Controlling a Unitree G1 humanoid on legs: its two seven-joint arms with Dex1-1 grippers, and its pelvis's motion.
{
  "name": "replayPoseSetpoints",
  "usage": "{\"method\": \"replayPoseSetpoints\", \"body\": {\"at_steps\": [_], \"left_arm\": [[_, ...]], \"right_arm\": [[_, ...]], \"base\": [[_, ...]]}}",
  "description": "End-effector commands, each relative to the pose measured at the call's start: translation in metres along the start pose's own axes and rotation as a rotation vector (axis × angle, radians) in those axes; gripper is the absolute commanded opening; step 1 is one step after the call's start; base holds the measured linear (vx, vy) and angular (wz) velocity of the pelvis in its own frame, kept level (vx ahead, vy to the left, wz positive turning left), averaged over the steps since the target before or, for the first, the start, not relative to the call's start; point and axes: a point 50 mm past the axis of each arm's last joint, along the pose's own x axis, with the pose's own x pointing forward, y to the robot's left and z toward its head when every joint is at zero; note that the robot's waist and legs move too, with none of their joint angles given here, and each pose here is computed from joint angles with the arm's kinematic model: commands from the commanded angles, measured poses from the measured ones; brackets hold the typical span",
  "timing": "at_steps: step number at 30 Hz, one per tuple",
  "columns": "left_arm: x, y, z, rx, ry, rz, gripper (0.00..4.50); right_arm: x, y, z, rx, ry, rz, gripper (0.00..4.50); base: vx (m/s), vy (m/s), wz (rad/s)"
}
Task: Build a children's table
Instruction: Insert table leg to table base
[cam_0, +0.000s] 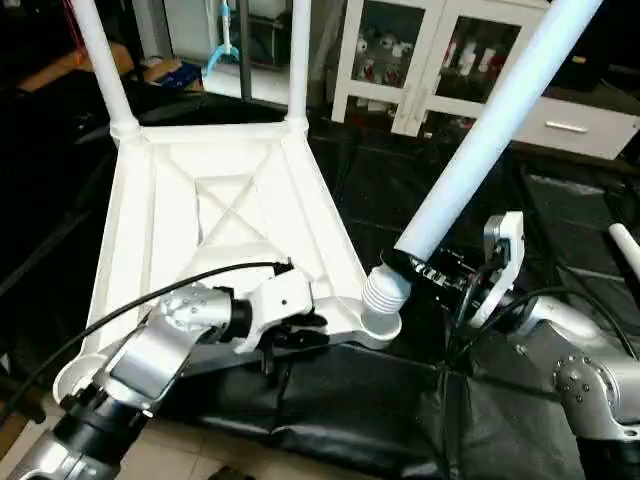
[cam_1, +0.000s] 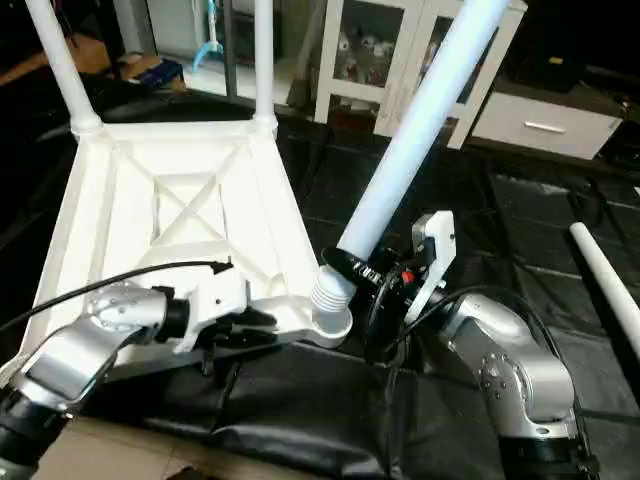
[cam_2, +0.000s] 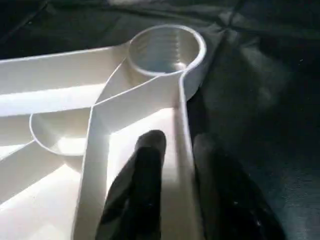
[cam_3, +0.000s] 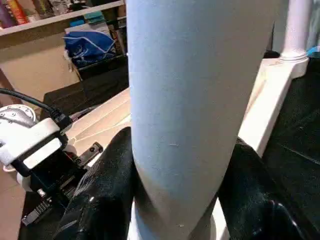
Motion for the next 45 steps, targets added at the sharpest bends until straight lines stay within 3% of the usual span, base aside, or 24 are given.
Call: {"method": "replayPoseSetpoints", "body": {"at_steps": [1,8,16,24,30,35,40,45], "left_arm": [[0.001,0.003,0.000,0.026,0.031,0.015,1.36],[0.002,-0.009,-0.016,-0.029,0.104,-0.074,1.36],[0.007,0.003,-0.024,-0.007,0.151,0.022,1.36],[0.011,-0.006,-0.034,-0.002,0.227,-0.077,0.63],[0.009,-0.014,-0.042,-0.002,0.310,-0.146,0.21],[-0.002,-0.014,-0.038,-0.018,0.306,-0.195,0.08],[-0.021,-0.027,-0.043,-0.050,0.337,-0.254,0.02],[-0.031,-0.030,-0.050,-0.081,0.361,-0.189,0.02]], "right_arm": [[-0.005,0.000,0.009,-0.048,-0.024,-0.017,1.84],[-0.008,-0.003,0.005,-0.054,-0.005,-0.038,1.84],[-0.001,-0.003,0.003,-0.069,0.023,-0.012,1.84],[-0.005,-0.013,-0.004,-0.097,0.082,-0.018,1.84],[-0.001,-0.019,0.005,-0.117,0.063,-0.024,1.84],[0.003,-0.022,0.004,-0.109,0.073,-0.005,1.84],[0.008,-0.020,-0.013,-0.057,0.146,0.093,1.84],[0.018,-0.008,-0.011,-0.012,0.104,0.162,1.84]], "base": [[0.000,0.000,0.00],[0.000,0.000,0.00],[0.000,0.000,0.00],[0.000,0.000,0.00],[0.000,0.000,0.00],[0.000,0.000,0.00],[0.000,0.000,0.00],[0.000,0.000,0.00]]}}
